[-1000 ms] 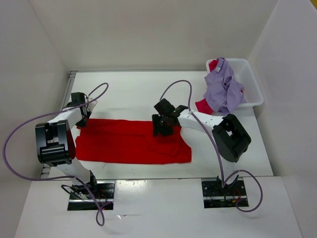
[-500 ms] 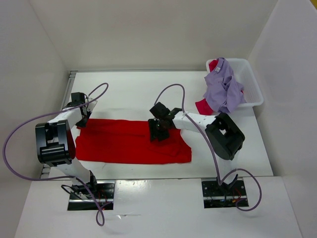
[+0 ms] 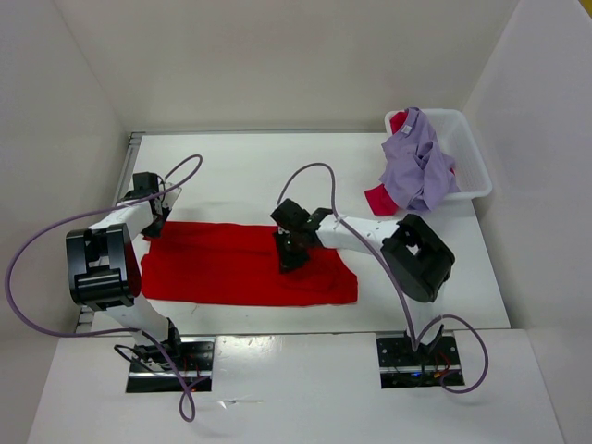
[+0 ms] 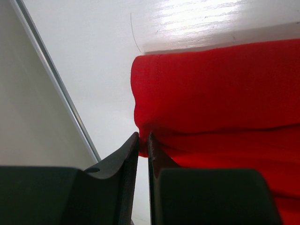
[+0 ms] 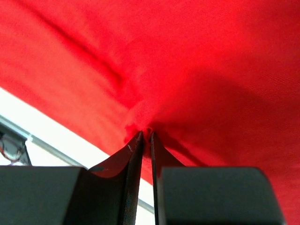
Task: Fold and stack the t-shirts
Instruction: Fold the other side of the tshirt into a rectangle
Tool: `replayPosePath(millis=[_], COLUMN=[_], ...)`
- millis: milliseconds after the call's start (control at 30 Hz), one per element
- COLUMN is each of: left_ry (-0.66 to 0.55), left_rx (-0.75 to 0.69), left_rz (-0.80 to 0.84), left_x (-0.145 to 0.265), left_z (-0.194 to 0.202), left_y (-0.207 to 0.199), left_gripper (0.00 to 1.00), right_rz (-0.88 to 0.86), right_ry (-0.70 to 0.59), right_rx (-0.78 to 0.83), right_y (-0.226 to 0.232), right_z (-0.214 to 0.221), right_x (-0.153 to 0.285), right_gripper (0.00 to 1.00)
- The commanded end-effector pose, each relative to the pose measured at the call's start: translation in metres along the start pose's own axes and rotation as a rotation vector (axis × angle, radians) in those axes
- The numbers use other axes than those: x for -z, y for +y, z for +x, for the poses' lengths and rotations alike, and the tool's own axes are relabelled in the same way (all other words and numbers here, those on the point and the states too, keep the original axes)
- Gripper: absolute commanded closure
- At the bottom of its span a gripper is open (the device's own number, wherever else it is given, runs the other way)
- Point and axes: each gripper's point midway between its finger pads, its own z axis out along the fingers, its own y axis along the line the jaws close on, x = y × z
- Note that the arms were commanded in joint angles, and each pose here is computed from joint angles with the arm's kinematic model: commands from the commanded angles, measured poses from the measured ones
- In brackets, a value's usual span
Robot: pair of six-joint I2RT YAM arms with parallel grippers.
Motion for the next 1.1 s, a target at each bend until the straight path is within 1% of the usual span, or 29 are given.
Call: replayPosePath(millis=[0, 133, 267, 367, 500, 533, 600, 667, 733, 767, 867, 900, 933, 1033, 1067], left_ry=[-0.002, -0.01, -0.001, -0.001, -0.001, -0.001, -0.008, -0.008, -0.003, -0.003, -0.011, -0.011, -0.021, -0.033, -0.034], left_rx=[0.021, 0.024, 0.021, 0.012, 0.012, 0.003, 0.005, -0.004, -0.004, -0.004, -0.002, -0.002, 0.001, 0.007, 0.007], left_rz=[-0.005, -0.01, -0.004, -0.004, -0.004, -0.004, -0.009, -0.009, -0.017, -0.017, -0.022, -0.022, -0.028, -0.047, -0.047], left_x=[0.004, 0.003, 0.001, -0.002, -0.003, -0.003, -0.002, -0.005, -0.008, -0.008, -0.007, -0.007, -0.004, 0.002, 0.002], left_z=[0.001, -0.001, 0.001, 0.0, -0.002, -0.002, -0.005, -0.005, -0.005, -0.005, -0.008, -0.008, -0.01, -0.013, -0.013], left_y=[0.0, 0.001, -0.001, -0.001, 0.0, 0.0, 0.002, 0.002, 0.003, 0.003, 0.006, 0.006, 0.008, 0.013, 0.013], left_gripper=[0.8, 0.8, 0.8, 0.8, 0.8, 0.8, 0.8, 0.8, 0.8, 0.79, 0.78, 0.78, 0.78, 0.78, 0.78], right_rz=[-0.08, -0.111, -0.139, -0.148, -0.156, -0.153, -0.148, -0.152, -0.157, -0.145, -0.157, -0.201, -0.209, -0.225, -0.185], right_ry=[-0.037, 0.018, 0.073, 0.106, 0.146, 0.172, 0.186, 0.197, 0.202, 0.191, 0.116, 0.066, 0.043, -0.056, -0.097], right_rx=[0.063, 0.077, 0.092, 0.114, 0.129, 0.133, 0.131, 0.152, 0.167, 0.171, 0.153, 0.15, 0.154, 0.105, 0.031], right_y=[0.038, 0.044, 0.045, 0.049, 0.054, 0.054, 0.055, 0.06, 0.064, 0.066, 0.073, 0.083, 0.085, 0.09, 0.075], right_z=[-0.001, 0.017, 0.03, 0.041, 0.055, 0.064, 0.069, 0.077, 0.082, 0.084, 0.072, 0.065, 0.061, 0.044, 0.031], right_x=[0.027, 0.028, 0.03, 0.031, 0.032, 0.032, 0.032, 0.035, 0.039, 0.044, 0.063, 0.078, 0.086, 0.108, 0.109], right_gripper=[0.84, 0.84, 0.77, 0.77, 0.73, 0.73, 0.73, 0.68, 0.68, 0.68, 0.66, 0.66, 0.66, 0.66, 0.66])
